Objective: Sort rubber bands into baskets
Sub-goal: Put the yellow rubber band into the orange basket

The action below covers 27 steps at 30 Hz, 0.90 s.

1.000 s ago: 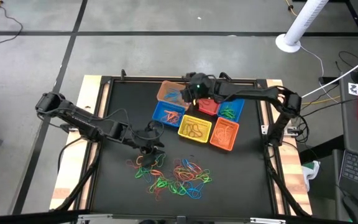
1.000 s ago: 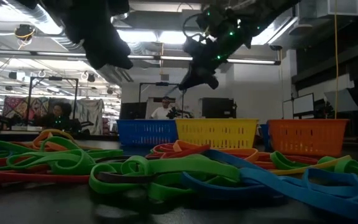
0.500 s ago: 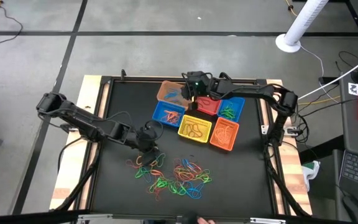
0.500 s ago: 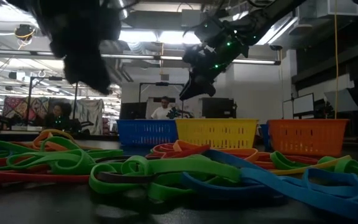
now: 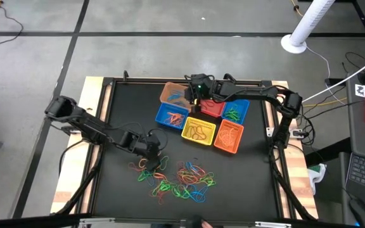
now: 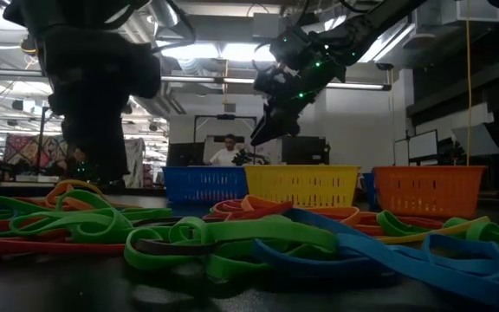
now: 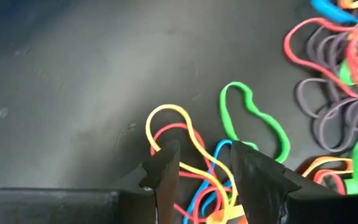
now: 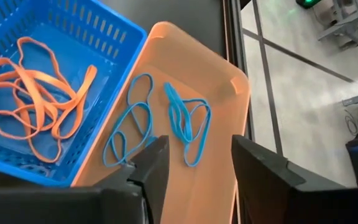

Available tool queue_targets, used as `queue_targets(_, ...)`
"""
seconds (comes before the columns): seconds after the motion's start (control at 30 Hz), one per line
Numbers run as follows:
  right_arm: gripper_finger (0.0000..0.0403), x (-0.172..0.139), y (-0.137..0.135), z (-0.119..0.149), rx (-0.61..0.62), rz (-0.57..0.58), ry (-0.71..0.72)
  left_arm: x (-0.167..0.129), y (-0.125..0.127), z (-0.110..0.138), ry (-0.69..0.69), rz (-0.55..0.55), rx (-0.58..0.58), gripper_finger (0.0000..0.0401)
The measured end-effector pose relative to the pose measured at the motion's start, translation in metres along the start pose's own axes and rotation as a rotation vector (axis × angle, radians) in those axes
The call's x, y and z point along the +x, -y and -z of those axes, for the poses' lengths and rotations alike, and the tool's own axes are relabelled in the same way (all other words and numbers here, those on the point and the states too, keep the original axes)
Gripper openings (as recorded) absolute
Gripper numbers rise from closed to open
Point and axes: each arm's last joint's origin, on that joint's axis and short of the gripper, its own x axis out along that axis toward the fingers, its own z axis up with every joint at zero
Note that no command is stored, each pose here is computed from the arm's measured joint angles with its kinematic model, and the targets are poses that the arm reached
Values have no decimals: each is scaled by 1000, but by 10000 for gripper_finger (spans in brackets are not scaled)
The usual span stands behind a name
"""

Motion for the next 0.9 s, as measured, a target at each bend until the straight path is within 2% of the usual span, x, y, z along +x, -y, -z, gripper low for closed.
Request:
queue_targets(0.5,175,0,-2,2,-1,-18,-22,-2,10,14,-26,13,-48,141)
queue_targets(0.9,175,0,-3,4,-2,-33,-41,16,9,20,-63,-46,-50,141)
